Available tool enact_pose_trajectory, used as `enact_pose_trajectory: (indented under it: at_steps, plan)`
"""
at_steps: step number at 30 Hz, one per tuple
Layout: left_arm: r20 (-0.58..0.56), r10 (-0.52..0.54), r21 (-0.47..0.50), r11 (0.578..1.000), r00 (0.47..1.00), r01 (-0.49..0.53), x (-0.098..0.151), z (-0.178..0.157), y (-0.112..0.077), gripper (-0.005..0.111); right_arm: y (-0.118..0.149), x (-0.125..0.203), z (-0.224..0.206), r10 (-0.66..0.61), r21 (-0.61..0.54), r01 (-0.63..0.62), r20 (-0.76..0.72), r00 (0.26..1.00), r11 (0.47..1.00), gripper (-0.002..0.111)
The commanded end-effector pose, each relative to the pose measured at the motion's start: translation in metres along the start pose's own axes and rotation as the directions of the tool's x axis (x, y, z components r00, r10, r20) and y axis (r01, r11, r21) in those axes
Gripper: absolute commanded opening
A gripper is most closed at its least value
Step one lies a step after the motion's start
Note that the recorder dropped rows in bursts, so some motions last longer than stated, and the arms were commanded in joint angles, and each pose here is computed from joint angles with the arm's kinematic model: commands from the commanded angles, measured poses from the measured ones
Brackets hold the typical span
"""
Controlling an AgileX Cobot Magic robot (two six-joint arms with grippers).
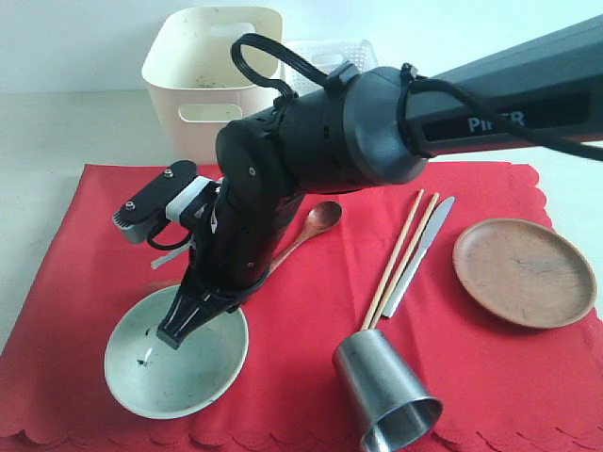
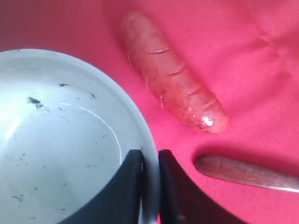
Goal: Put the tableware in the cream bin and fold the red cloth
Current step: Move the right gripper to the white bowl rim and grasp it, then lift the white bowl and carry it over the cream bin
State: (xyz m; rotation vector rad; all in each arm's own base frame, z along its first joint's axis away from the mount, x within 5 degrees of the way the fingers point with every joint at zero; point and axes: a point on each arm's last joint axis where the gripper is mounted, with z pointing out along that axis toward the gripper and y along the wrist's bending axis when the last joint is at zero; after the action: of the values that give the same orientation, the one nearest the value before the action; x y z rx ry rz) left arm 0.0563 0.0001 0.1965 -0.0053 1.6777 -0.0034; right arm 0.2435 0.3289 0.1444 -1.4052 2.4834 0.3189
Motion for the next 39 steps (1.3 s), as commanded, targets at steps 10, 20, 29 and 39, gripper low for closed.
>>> enact_pose_trajectory:
  at_steps: [10, 20, 29, 39]
  plan:
    - [0.007, -0.007, -0.002, 1.0, 1.0, 0.007, 0.0, 0.0, 0.0, 0.002, 0.004, -0.012, -0.044, -0.018, 0.016, 0.016, 0.126, 0.992, 1.0, 0.0]
    - [0.007, -0.007, -0.002, 1.0, 1.0, 0.007, 0.0, 0.0, 0.0, 0.002, 0.004, -0.021, -0.082, -0.051, 0.058, 0.037, 0.254, 0.966, 0.998, 0.0]
    - [0.007, -0.007, -0.002, 1.0, 1.0, 0.007, 0.0, 0.0, 0.0, 0.002, -0.003, -0.03, -0.095, -0.086, 0.119, 0.045, 0.363, 0.928, 0.992, 0.0]
    - [0.007, -0.007, -0.002, 1.0, 1.0, 0.007, 0.0, 0.0, 0.0, 0.002, -0.044, -0.035, -0.106, 0.047, 0.138, -0.135, 0.506, 0.861, 0.981, 0.0]
